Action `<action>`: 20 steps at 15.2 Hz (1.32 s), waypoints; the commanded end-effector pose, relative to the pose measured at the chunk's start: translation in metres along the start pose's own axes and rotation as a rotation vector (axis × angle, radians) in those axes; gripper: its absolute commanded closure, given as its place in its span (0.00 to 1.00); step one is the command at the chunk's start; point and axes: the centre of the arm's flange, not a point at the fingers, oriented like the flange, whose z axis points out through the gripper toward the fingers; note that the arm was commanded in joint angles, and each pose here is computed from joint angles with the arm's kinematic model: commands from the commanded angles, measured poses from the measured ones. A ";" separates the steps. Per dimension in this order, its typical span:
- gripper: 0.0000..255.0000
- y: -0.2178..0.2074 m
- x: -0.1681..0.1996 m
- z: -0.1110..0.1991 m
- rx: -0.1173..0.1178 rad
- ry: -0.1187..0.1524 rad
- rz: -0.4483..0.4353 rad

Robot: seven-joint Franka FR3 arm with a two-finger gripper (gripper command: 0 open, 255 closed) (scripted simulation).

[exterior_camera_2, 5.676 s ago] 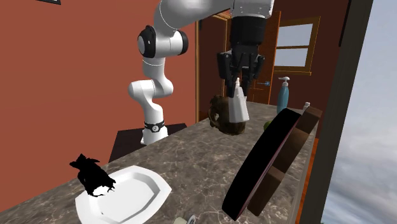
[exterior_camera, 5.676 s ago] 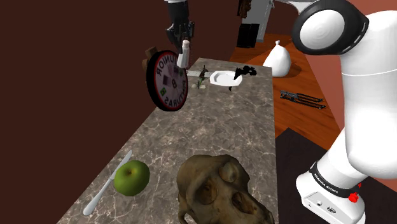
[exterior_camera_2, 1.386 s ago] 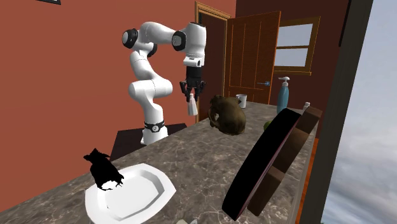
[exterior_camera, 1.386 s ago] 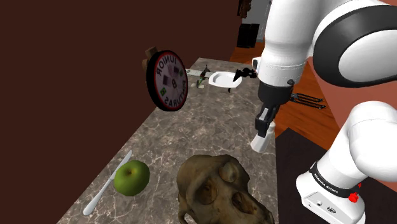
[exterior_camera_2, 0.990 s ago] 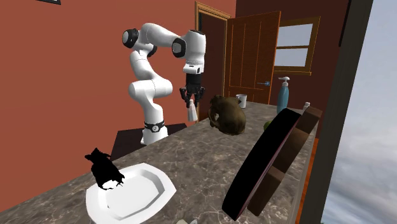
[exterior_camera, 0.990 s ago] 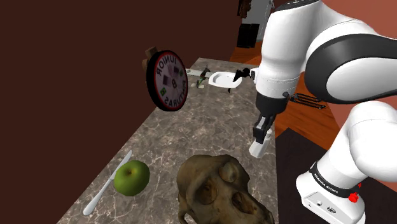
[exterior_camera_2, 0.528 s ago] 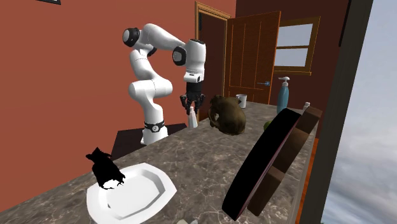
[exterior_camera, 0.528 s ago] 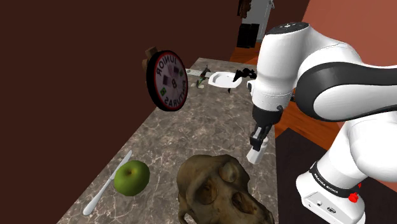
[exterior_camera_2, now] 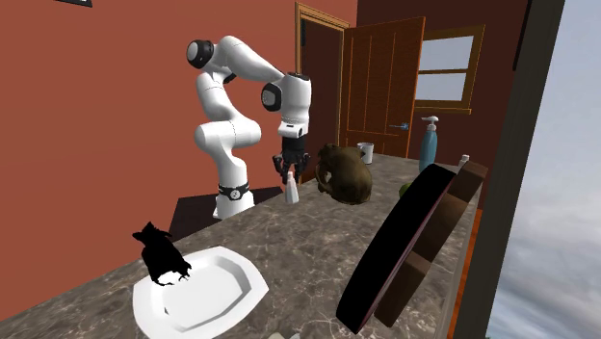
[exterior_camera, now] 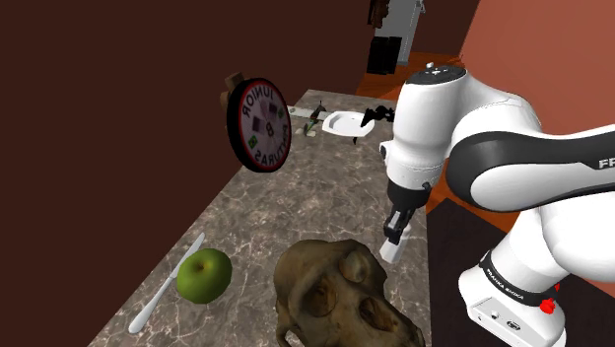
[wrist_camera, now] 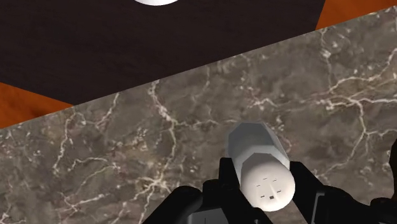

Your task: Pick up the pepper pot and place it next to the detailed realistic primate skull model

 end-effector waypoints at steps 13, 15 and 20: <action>0.00 -0.001 0.001 -0.011 0.000 0.000 0.000; 0.00 -0.001 0.001 -0.038 0.000 0.000 0.000; 0.00 -0.001 0.001 -0.048 0.000 0.000 0.000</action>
